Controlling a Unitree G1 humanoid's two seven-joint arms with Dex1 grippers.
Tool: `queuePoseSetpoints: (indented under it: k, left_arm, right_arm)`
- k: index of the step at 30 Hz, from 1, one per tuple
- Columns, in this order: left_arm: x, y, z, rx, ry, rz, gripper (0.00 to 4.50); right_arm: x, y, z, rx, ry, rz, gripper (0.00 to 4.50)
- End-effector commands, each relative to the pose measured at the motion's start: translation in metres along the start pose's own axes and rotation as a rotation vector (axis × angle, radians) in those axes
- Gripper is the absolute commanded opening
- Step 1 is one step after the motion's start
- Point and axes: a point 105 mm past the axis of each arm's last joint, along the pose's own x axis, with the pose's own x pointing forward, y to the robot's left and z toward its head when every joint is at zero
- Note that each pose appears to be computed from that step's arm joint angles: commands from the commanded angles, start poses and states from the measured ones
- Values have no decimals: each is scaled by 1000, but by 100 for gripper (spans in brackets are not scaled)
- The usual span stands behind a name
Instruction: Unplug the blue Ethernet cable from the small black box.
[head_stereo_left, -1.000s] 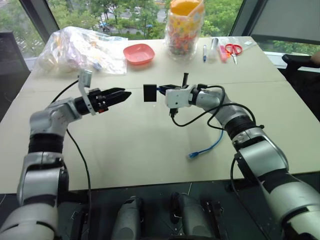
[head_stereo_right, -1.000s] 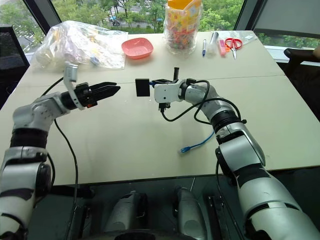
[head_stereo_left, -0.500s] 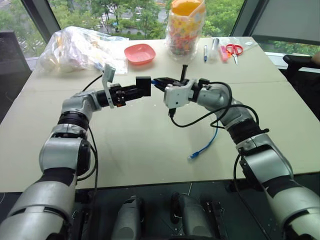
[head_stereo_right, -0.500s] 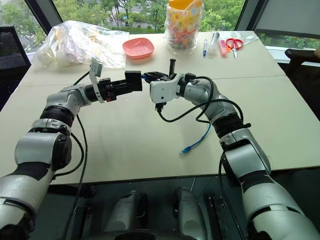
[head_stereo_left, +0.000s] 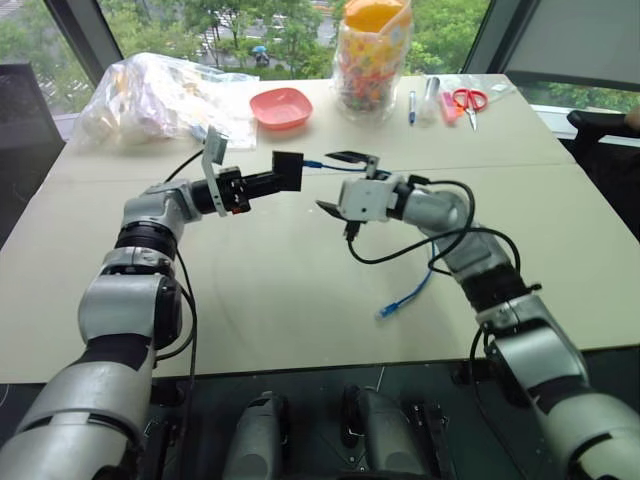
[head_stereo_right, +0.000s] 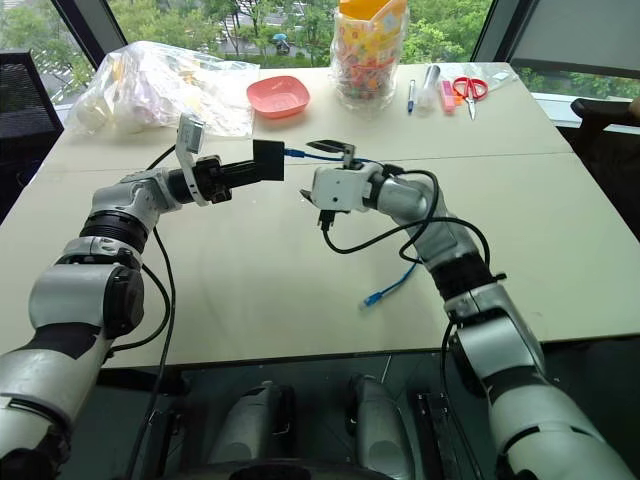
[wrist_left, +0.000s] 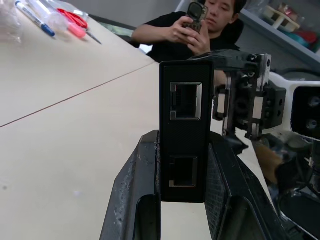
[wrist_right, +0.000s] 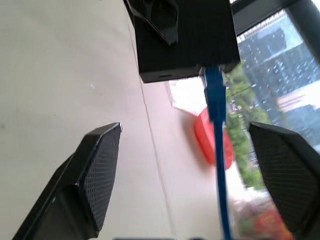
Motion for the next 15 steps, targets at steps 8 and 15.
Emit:
queuePoseSetpoints:
  k: [8, 15]
  left_arm:
    - [9, -27, 23, -92, -155, -182, 51]
    - [15, -55, 24, -177, -205, -321, 51]
  right_arm:
    - [-26, -1, 56, 1379, -438, -89, 393]
    - [-20, -8, 51, 1459, -435, -166, 393]
